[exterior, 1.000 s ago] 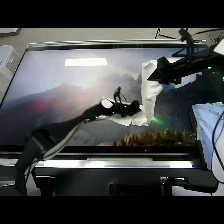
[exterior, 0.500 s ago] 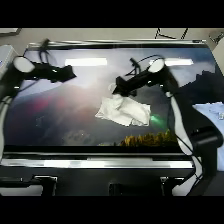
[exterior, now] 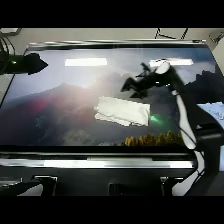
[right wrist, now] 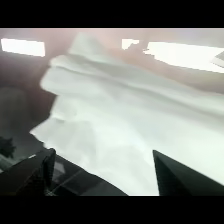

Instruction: Fold the clothes and pants, and hang the long-sleeved shirts on hangers.

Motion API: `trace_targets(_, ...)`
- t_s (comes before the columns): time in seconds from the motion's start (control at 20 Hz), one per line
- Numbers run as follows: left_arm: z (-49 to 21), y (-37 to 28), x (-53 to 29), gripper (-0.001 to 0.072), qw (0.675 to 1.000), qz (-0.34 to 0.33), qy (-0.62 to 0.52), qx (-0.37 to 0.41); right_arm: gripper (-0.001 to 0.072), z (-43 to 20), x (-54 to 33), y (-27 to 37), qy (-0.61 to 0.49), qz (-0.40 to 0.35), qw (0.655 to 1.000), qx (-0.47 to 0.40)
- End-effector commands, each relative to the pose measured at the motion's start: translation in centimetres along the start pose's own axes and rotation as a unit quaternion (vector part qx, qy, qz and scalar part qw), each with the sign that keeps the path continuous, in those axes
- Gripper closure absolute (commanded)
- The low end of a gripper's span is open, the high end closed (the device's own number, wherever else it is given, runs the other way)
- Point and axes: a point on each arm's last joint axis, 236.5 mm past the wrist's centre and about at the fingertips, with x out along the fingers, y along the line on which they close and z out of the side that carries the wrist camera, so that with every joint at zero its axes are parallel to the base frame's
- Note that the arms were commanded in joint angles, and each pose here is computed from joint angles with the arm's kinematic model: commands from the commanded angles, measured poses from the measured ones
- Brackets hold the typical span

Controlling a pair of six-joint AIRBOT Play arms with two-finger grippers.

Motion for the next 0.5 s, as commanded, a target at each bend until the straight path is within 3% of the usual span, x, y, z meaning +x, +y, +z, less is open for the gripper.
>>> trace_targets(0.0,-0.6,-0.1,-1.0,0.0685,1.0,0.002,0.011,0.017,0.0035,-2.4,-9.9,-12.7,0.028,-0.146,0.986,0.073)
trace_targets(0.1,-0.7,-0.2,-1.0,0.0685,1.0,0.001,0.013,0.017,0.0034,-5.5,-9.8,-16.5,0.057,-0.155,0.978,0.124)
trace_targets(0.3,-0.9,-0.3,-1.0,0.0684,1.0,-0.001,0.016,0.014,0.0033,-7.9,-2.0,-15.4,0.052,-0.006,0.988,0.148)
trace_targets(0.45,-0.9,-0.5,-0.9,0.0684,1.0,-0.002,0.017,0.008,0.0037,-7.0,0.4,-15.2,0.008,0.042,0.983,0.177)
